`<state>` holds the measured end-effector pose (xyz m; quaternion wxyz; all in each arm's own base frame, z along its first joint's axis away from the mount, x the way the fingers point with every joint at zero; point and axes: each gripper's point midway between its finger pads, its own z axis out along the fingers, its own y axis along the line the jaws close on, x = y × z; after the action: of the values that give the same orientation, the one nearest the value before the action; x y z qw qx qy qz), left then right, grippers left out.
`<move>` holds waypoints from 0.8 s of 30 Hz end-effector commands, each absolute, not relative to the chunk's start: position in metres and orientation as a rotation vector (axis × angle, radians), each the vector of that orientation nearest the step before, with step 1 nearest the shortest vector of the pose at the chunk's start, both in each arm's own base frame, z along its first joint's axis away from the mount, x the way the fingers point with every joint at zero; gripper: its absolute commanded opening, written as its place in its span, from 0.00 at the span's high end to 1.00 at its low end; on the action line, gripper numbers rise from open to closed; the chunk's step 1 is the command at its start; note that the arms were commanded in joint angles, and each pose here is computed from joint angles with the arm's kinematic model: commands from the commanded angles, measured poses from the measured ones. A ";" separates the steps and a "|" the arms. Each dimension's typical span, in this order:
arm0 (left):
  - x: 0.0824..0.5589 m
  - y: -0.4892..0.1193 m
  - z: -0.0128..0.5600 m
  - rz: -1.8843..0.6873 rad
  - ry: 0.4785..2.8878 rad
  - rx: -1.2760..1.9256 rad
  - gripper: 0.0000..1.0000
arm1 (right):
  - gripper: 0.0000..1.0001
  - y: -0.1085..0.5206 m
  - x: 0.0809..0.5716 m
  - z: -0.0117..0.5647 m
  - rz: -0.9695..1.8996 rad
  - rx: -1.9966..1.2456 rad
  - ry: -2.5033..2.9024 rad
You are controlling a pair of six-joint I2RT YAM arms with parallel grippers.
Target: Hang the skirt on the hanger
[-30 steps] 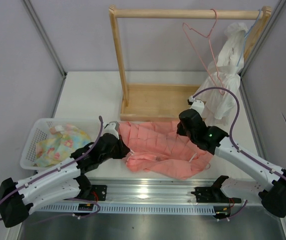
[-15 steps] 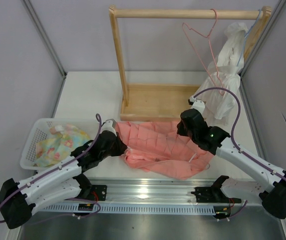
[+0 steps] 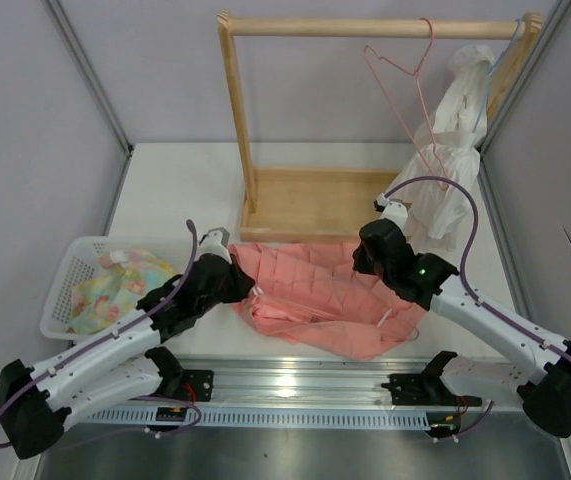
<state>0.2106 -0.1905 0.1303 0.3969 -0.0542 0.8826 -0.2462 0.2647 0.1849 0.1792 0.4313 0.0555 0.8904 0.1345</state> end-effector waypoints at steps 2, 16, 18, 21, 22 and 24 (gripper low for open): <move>0.219 -0.183 0.151 -0.603 2.166 -0.145 1.00 | 1.00 0.184 0.267 0.180 0.321 0.129 2.210; 0.222 -0.207 0.158 -0.686 2.169 -0.041 1.00 | 1.00 0.189 0.266 0.175 0.320 0.105 2.226; 0.214 -0.212 0.162 -0.709 2.158 0.024 1.00 | 1.00 0.189 0.268 0.173 0.313 0.108 2.232; 0.197 -0.213 0.177 -0.723 2.082 0.131 1.00 | 1.00 0.192 0.270 0.171 0.310 0.103 2.238; 0.190 -0.217 0.178 -0.749 2.072 0.175 1.00 | 1.00 0.193 0.270 0.171 0.316 0.106 2.237; 0.179 -0.220 0.181 -0.794 2.049 0.238 0.96 | 1.00 0.195 0.272 0.170 0.316 0.106 2.240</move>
<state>0.1883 -0.2125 0.1552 0.4205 0.0483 0.8591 -0.2876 0.2658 0.1915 0.1638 0.4139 0.0453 0.9007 0.1243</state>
